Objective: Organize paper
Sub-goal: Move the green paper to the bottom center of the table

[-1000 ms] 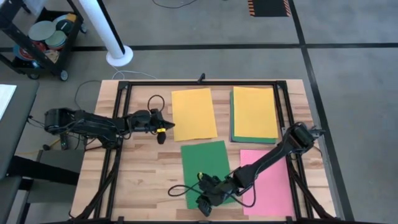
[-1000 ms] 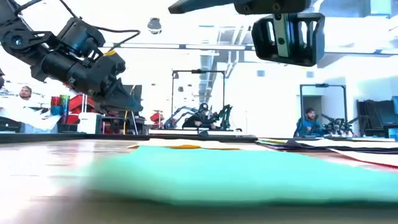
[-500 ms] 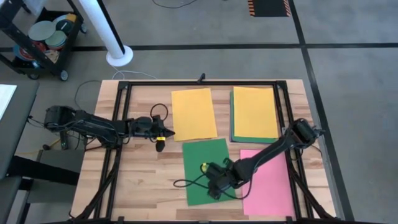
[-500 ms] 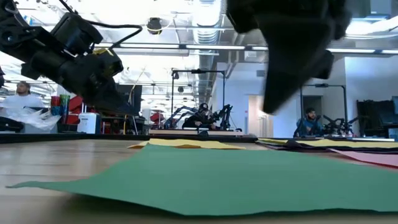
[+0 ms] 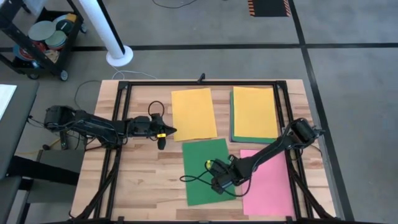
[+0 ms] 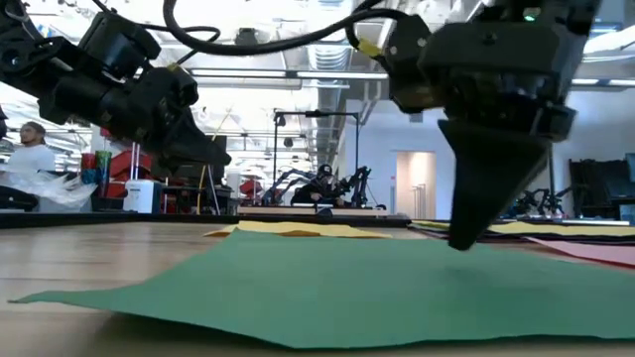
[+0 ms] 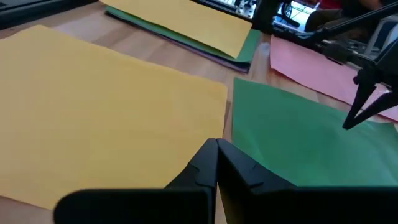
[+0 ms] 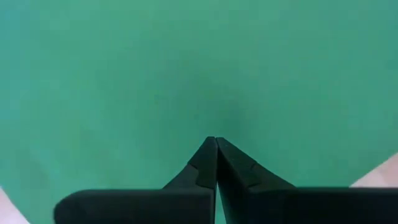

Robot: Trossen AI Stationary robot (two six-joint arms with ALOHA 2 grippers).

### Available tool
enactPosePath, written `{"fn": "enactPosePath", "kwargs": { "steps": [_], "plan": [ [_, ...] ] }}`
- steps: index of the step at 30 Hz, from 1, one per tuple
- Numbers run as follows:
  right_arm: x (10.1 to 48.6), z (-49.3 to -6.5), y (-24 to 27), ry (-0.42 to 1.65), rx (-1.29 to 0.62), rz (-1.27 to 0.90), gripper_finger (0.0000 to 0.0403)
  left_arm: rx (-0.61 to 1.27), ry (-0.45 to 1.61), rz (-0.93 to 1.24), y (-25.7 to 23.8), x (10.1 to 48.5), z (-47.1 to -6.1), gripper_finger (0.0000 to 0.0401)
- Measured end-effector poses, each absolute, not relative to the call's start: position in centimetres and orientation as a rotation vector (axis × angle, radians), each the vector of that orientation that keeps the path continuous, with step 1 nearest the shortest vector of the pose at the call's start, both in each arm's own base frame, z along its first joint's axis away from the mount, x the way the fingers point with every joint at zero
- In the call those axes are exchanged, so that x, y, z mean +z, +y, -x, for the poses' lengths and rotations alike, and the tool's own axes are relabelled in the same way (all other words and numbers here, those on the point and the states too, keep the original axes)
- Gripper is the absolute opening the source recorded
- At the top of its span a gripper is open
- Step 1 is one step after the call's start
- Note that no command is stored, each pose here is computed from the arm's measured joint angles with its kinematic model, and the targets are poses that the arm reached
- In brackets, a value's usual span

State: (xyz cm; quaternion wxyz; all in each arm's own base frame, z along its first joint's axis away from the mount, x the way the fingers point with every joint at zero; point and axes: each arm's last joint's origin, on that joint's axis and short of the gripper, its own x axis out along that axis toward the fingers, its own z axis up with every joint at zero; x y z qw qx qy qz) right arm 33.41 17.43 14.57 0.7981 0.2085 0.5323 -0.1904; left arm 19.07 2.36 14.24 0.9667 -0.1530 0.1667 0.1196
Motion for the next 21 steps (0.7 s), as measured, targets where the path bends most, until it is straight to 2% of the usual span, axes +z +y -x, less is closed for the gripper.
{"fn": "enactPosePath", "kwargs": {
  "steps": [21],
  "plan": [
    [14.2, -31.3, 21.6, 1.129, -0.375, -0.626, 0.0, 0.263, 0.34, 0.309, 2.4, 14.2, -19.0, 0.0]
  ]
}}
